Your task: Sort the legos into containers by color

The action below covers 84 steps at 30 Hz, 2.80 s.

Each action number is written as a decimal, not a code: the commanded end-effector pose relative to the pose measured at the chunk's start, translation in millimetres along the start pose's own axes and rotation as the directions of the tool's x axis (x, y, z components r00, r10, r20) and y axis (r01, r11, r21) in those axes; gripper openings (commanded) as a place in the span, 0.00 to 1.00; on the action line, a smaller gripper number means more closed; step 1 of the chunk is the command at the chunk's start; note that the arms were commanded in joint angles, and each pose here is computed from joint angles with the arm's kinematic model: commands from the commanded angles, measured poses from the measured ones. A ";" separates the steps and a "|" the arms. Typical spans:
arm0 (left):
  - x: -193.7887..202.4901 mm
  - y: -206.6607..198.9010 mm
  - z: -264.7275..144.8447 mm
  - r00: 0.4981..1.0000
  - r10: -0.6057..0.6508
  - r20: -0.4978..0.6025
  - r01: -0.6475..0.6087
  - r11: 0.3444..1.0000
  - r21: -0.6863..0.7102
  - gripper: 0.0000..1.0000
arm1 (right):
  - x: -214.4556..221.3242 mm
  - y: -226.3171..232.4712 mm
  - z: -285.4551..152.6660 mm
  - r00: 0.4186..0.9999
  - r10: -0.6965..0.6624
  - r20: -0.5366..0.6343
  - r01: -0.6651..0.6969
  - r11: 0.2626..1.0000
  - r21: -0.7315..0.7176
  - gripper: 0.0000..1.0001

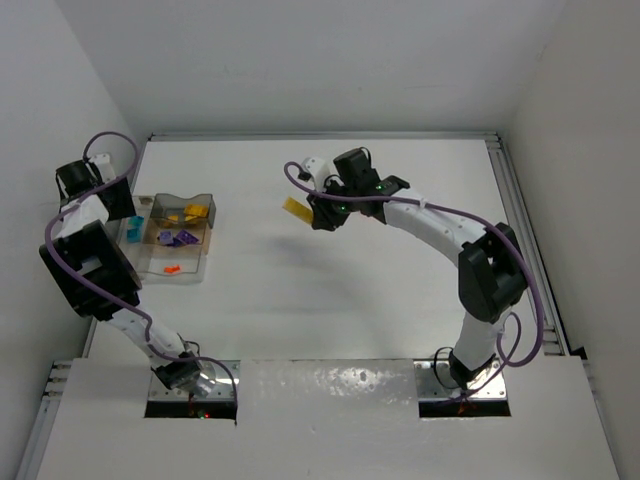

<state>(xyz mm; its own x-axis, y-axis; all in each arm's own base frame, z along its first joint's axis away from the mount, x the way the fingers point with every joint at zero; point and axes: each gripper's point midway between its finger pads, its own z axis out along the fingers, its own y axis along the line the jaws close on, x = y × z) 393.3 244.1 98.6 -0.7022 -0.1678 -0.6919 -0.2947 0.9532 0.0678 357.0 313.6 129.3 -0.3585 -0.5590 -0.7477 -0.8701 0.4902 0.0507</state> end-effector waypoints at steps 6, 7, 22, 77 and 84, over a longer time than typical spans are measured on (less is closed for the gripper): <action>-39.0 -26.5 -27.4 0.974 0.180 0.140 -0.190 0.980 0.061 0.60 | -19.2 -5.1 -1.9 0.999 -0.035 0.023 0.035 0.999 0.011 0.00; -44.3 -34.9 -31.7 0.962 0.219 0.162 -0.234 0.969 0.079 0.59 | -20.3 -4.8 -2.3 0.999 -0.032 0.025 0.032 0.999 0.010 0.00; 31.7 -290.4 -194.6 0.062 0.270 0.961 -0.975 -0.191 0.116 0.68 | -61.1 30.6 -4.5 0.994 0.022 0.104 -0.003 0.984 -0.180 0.00; 34.5 -307.0 -169.2 -0.198 0.499 0.843 -0.978 -0.163 -0.133 0.00 | -80.8 -18.3 -17.7 0.923 0.327 0.200 -0.339 0.941 0.023 0.82; 6.6 -219.3 -126.8 0.194 0.685 0.702 -0.981 0.119 0.155 0.00 | -78.3 -55.2 -52.7 0.900 0.306 0.309 -0.358 0.925 0.126 0.87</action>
<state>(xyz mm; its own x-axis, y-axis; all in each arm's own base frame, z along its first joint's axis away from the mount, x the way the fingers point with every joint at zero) 362.7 -34.3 160.8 0.3196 0.8037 -0.5019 0.7284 0.1304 0.6726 405.0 293.4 177.4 -0.5869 -0.2182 -0.7797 -0.6265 0.7324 0.2666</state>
